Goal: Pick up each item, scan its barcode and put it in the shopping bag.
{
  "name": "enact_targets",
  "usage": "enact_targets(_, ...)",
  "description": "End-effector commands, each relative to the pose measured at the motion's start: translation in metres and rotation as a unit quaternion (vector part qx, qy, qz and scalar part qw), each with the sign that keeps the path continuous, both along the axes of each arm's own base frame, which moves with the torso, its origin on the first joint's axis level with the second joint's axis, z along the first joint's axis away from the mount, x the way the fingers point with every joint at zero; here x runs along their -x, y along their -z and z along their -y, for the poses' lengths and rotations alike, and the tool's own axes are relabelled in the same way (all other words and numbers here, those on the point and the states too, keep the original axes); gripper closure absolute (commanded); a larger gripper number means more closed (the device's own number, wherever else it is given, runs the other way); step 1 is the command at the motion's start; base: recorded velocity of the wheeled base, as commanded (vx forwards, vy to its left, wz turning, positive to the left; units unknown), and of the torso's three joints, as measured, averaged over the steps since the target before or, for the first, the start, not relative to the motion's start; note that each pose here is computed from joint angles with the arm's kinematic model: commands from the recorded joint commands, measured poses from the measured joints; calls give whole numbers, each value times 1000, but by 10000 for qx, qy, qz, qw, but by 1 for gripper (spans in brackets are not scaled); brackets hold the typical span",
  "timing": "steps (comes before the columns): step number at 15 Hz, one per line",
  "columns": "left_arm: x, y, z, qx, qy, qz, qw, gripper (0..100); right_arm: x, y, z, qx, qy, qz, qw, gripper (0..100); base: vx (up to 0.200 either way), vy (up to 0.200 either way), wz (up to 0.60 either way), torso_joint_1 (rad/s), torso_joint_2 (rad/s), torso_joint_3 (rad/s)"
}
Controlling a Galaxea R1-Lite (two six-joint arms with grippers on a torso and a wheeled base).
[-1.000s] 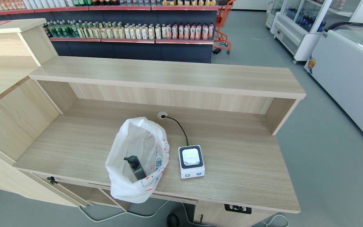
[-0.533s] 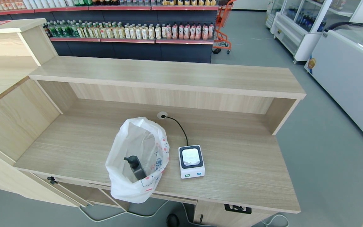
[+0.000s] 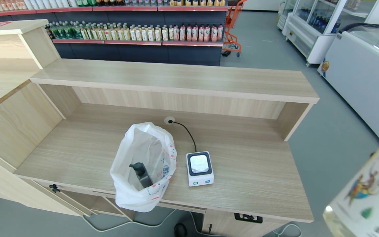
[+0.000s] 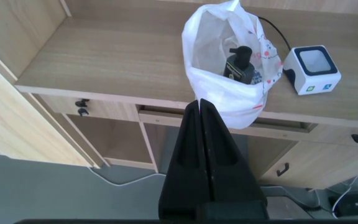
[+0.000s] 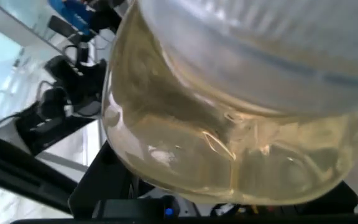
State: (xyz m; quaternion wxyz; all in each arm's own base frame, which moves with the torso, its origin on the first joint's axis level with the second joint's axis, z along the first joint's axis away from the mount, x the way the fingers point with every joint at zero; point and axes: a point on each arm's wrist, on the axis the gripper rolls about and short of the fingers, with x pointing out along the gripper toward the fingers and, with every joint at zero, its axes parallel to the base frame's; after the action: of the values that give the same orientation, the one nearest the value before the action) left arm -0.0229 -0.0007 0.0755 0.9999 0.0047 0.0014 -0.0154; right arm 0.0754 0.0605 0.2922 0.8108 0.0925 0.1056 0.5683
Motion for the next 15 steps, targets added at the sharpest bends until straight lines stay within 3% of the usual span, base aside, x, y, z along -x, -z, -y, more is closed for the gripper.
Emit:
enact_targets(1,0,0,0,1,-1,0,10000,100,-28,34,1,1136,1365,544,9826,100,0,0,0,0,0,0)
enact_targets(2,0,0,0,1,-1,0,10000,100,-42,51,6,2003,2123,918,9520,100,0,0,0,0,0,0)
enact_targets(4,0,0,0,1,-1,7,10000,100,-56,74,16,3041,2727,1290,9036,100,0,0,0,0,0,0)
enact_targets(5,0,0,0,1,-1,0,10000,100,-66,87,23,3602,2923,1657,8703,100,0,0,0,0,0,0)
enact_targets(6,0,0,0,1,-1,0,10000,100,-78,95,29,3876,3075,1928,8474,100,0,0,0,0,0,0)
enact_targets(7,0,-1,0,1,-1,7,10000,100,-83,97,32,3938,3161,2046,8385,100,0,0,0,0,0,0)
enact_targets(8,0,0,0,1,-1,0,10000,100,-96,101,41,4037,3375,2309,8184,100,0,0,0,0,0,0)
enact_targets(10,0,0,0,1,-1,0,10000,100,-100,107,47,4137,3362,2505,8081,100,0,0,0,0,0,0)
enact_targets(15,0,0,0,1,-1,0,10000,100,-111,114,58,4739,3278,2970,7614,100,0,0,0,0,0,0)
